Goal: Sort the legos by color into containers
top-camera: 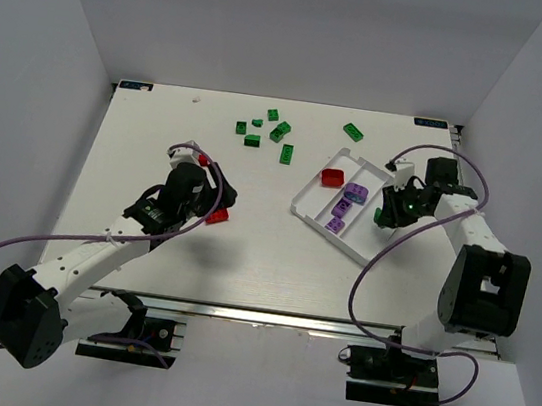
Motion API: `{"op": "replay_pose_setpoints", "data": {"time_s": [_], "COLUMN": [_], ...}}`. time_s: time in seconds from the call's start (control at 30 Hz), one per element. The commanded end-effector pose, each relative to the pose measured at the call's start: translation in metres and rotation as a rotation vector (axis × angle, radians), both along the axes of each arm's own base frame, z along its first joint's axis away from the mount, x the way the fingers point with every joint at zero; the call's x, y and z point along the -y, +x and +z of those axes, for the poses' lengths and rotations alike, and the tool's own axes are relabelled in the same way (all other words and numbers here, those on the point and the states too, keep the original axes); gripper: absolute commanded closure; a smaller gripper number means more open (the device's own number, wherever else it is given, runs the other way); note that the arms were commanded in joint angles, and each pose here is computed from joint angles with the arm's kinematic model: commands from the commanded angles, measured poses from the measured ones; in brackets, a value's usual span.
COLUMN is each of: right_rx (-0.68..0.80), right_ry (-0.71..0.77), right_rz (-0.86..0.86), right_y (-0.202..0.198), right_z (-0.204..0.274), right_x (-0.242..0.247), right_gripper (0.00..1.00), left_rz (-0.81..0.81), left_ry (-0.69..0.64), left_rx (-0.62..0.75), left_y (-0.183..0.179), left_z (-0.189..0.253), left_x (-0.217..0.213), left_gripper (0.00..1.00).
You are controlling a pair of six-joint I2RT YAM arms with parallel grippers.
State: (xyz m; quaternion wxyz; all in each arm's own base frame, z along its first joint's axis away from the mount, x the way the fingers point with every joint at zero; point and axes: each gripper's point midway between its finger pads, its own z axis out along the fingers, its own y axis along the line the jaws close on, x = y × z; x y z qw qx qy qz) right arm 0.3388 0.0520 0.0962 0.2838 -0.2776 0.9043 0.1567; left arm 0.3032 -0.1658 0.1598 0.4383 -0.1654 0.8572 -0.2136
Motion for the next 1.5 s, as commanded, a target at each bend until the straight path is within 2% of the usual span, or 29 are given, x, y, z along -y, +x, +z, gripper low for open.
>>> {"op": "replay_pose_setpoints", "data": {"time_s": [0.0, 0.1, 0.13, 0.23, 0.4, 0.5, 0.57, 0.63, 0.67, 0.8, 0.83, 0.97, 1.03, 1.17, 1.47], "right_rx": [-0.017, -0.039, -0.037, -0.031, 0.013, 0.059, 0.112, 0.122, 0.146, 0.279, 0.3, 0.439, 0.444, 0.414, 0.418], "right_ry": [-0.012, -0.011, -0.009, -0.015, -0.016, -0.016, -0.008, 0.018, 0.091, 0.222, 0.283, 0.329, 0.341, 0.364, 0.383], "right_rz": [0.0, -0.003, 0.0, 0.005, 0.011, 0.029, 0.076, 0.178, 0.223, 0.428, 0.476, 0.622, 0.629, 0.624, 0.599], "right_y": [0.013, 0.019, 0.021, 0.023, 0.024, 0.026, 0.03, 0.019, 0.016, -0.01, -0.02, -0.042, -0.046, -0.046, -0.042], "right_z": [-0.008, -0.012, -0.012, -0.012, 0.002, 0.018, 0.039, 0.051, 0.061, 0.093, 0.099, 0.108, 0.106, 0.105, 0.111], "right_x": [0.004, 0.005, 0.005, 0.005, 0.007, 0.009, 0.006, 0.0, -0.01, -0.038, -0.048, -0.063, -0.065, -0.066, -0.068], "right_gripper": [0.92, 0.83, 0.7, 0.45, 0.27, 0.11, 0.11, 0.11, 0.1, 0.11, 0.14, 0.21, 0.25, 0.34, 0.32], "left_rz": [-0.002, -0.01, -0.011, -0.022, -0.093, -0.157, -0.203, -0.246, -0.288, -0.404, -0.421, -0.59, -0.698, -0.781, -0.923], "left_ry": [-0.012, -0.002, 0.002, 0.027, 0.121, 0.195, 0.266, 0.297, 0.345, 0.496, 0.525, 0.714, 0.791, 0.892, 0.945], "left_rx": [-0.016, -0.032, -0.034, -0.041, -0.069, -0.104, -0.154, -0.151, -0.168, -0.259, -0.256, -0.344, -0.347, -0.323, -0.323], "left_y": [-0.004, -0.006, -0.007, -0.008, -0.006, -0.001, 0.001, 0.009, 0.008, 0.017, 0.023, 0.015, 0.012, 0.012, 0.021], "left_z": [-0.001, -0.005, -0.005, -0.007, -0.008, -0.01, -0.021, -0.012, -0.015, -0.031, -0.026, -0.049, -0.057, -0.065, -0.099], "left_x": [-0.001, -0.001, -0.002, -0.003, -0.002, 0.001, 0.001, 0.006, 0.005, 0.004, 0.004, -0.013, -0.018, -0.029, -0.022], "left_gripper": [0.17, 0.17, 0.17, 0.17, 0.13, 0.09, 0.08, 0.07, 0.07, 0.07, 0.08, 0.11, 0.15, 0.14, 0.16]}}
